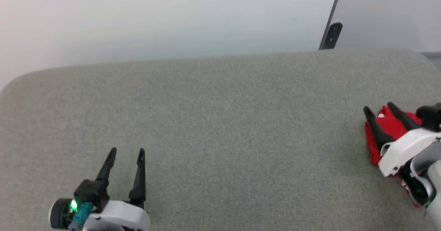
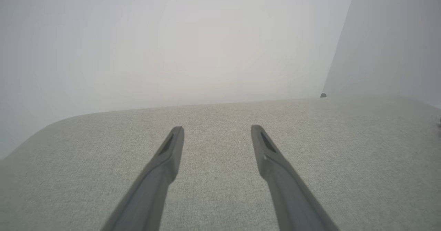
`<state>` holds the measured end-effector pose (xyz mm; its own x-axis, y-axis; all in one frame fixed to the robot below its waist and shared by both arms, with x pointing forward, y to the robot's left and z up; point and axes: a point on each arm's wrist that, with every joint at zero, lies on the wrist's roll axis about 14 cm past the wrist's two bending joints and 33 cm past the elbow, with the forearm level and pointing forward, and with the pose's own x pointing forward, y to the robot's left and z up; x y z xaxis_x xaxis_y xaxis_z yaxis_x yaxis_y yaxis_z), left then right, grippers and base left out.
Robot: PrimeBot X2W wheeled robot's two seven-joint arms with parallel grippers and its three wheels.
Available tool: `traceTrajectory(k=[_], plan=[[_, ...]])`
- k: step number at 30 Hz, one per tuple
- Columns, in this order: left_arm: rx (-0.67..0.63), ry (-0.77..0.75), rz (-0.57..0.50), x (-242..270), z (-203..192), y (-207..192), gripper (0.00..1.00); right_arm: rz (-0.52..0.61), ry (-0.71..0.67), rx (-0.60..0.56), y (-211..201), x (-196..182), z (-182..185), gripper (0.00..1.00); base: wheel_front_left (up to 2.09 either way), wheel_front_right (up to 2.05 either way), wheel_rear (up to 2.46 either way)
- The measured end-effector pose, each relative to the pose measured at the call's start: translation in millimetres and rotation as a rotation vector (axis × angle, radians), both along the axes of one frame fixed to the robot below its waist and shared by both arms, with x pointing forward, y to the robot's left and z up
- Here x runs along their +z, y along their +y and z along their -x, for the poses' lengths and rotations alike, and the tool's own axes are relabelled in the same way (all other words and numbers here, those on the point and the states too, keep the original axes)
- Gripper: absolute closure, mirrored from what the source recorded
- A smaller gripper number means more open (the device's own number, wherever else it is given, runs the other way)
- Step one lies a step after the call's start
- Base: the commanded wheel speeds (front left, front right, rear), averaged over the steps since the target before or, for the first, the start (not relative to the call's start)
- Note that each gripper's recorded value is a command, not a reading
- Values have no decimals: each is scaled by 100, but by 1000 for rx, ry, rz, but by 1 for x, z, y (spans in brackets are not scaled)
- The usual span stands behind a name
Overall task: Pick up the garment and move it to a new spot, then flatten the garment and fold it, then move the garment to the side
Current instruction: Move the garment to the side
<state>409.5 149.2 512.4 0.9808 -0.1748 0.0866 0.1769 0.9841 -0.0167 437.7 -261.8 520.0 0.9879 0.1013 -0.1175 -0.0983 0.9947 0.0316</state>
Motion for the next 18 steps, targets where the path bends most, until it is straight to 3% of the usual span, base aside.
traceTrajectory(k=[6, 18], plan=[[-2, -18, 5, 7, 16, 0, 0, -74, -67, -1, 17, 7, 17, 0, 0, 0, 0], [46, 14, 40, -5, 56, 9, 0, -142, -10, -60, 15, -22, 75, 0, 0, 0, 0]])
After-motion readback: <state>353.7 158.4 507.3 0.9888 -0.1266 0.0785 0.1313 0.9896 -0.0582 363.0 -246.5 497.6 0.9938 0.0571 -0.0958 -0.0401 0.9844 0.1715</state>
